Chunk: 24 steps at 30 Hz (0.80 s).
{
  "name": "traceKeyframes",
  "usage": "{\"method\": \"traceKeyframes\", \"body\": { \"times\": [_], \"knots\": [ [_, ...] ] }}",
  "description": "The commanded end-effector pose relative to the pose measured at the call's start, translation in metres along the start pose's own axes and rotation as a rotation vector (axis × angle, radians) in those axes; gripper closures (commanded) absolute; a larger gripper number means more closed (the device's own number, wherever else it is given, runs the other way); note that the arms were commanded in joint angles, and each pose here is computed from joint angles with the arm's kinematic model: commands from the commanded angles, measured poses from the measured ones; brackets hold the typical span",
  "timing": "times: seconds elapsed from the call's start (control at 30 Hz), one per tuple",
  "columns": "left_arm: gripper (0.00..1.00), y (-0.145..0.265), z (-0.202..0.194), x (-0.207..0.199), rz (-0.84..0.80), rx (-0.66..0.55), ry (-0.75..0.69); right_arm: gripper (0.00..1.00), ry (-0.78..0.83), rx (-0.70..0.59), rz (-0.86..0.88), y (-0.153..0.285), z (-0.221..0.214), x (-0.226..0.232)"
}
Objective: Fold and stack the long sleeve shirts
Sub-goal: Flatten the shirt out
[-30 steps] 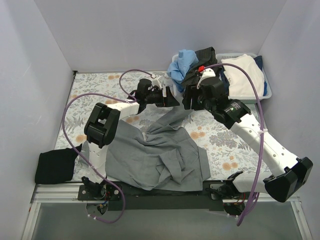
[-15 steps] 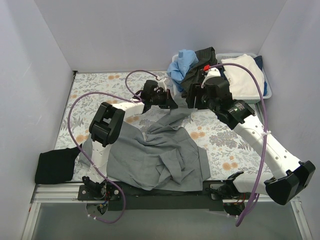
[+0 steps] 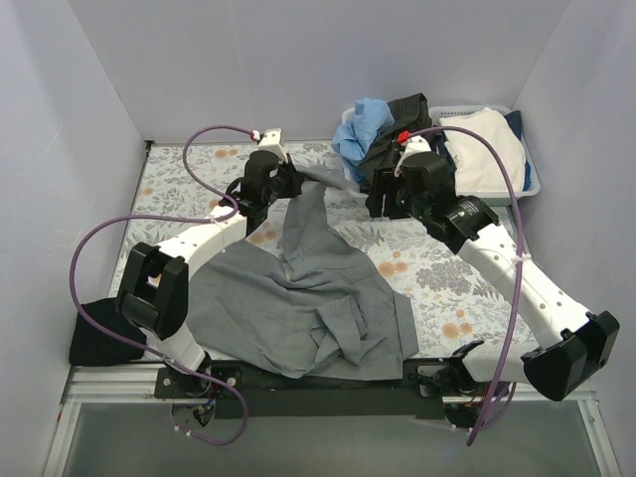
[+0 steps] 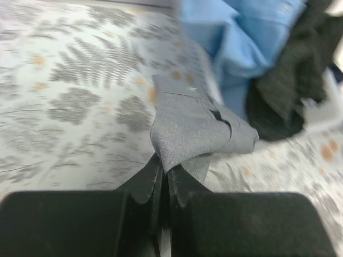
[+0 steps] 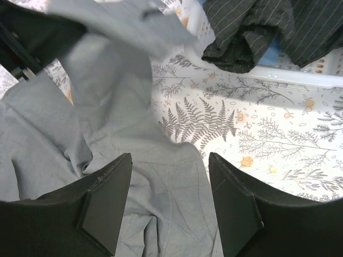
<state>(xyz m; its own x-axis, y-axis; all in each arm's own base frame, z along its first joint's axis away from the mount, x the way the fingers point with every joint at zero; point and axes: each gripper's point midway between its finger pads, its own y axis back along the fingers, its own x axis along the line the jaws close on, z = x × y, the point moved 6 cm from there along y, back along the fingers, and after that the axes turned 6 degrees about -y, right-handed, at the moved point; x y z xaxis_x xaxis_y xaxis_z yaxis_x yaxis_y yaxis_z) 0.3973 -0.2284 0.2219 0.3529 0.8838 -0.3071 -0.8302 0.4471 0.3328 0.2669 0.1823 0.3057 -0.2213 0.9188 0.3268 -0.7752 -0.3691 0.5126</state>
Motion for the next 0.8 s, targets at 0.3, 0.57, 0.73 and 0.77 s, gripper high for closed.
{"method": "traceKeyframes", "body": {
  "times": [0.3,0.57,0.73,0.77],
  "knots": [
    [1.0,-0.024,0.037,0.096,0.488,-0.165,0.173,0.34,0.077,0.314,0.103,-0.054,-0.065,-0.001],
    [1.0,-0.083,0.075,0.107,0.363,-0.25,0.18,0.43,0.12,0.551,0.175,-0.076,-0.118,-0.005],
    [0.98,-0.103,0.116,0.095,0.191,-0.321,0.207,0.51,0.149,0.612,0.132,-0.09,-0.132,-0.008],
    [0.96,-0.106,0.121,0.092,0.157,-0.332,0.204,0.52,0.146,0.616,0.119,-0.093,-0.134,-0.009]
  ]
}}
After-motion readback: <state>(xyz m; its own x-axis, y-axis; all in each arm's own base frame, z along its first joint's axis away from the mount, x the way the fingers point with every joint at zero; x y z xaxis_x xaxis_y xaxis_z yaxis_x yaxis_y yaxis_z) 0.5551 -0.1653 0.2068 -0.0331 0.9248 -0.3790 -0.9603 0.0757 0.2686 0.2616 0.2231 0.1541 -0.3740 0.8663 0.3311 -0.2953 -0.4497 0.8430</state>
